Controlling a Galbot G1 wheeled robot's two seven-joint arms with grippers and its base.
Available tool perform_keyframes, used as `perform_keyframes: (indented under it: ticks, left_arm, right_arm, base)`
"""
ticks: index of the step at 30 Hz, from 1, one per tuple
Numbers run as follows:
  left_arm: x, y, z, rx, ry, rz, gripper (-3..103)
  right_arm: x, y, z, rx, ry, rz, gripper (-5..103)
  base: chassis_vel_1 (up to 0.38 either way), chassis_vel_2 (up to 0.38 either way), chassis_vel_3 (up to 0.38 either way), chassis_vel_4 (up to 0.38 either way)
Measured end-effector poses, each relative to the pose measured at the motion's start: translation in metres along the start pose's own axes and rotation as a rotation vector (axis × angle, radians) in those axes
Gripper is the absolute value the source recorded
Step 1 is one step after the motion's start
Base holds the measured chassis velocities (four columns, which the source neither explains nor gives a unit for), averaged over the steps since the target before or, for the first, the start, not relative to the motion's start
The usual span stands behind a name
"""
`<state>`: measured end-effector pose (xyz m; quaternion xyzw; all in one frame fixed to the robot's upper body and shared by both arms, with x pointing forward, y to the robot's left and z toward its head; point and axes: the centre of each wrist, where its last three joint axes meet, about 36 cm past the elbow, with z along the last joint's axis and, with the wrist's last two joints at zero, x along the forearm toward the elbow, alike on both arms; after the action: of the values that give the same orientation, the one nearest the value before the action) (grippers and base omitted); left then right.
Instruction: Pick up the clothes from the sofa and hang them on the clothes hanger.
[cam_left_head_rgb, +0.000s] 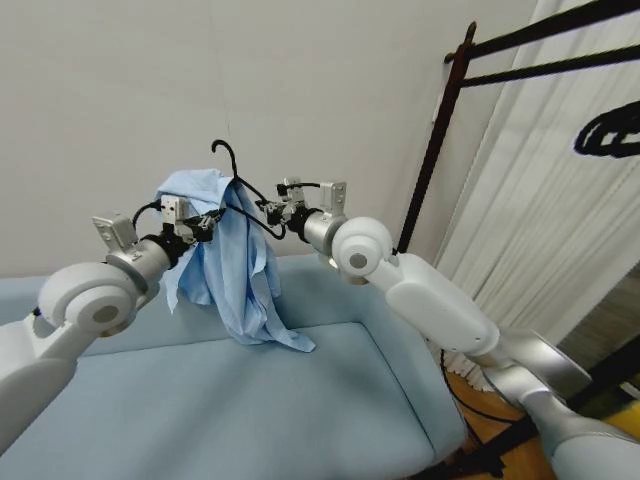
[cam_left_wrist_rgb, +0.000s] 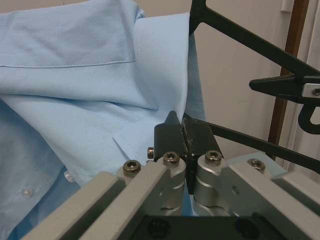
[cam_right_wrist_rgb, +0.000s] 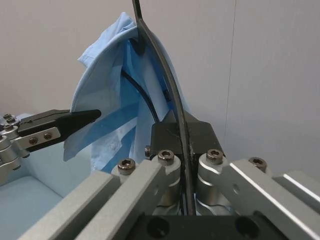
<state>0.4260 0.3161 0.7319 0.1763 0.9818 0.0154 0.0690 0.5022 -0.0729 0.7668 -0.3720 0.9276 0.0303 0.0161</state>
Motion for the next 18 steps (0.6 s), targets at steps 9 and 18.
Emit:
perform_keyframes:
  ticks: [9, 18]
  left_arm:
    - [-0.0064, 0.0052, 0.002, 0.027, -0.026, -0.046, 0]
    - [-0.0084, 0.0074, 0.0028, 0.027, -0.034, -0.066, 11]
  right_arm:
    - [0.0018, 0.0046, -0.0014, 0.012, -0.006, -0.02, 2]
    - [-0.0034, 0.0015, -0.0024, 0.036, -0.008, -0.011, 2]
  base:
    - [0.0, 0.0, 0.0, 0.0]
    - [0.0, 0.0, 0.0, 0.0]
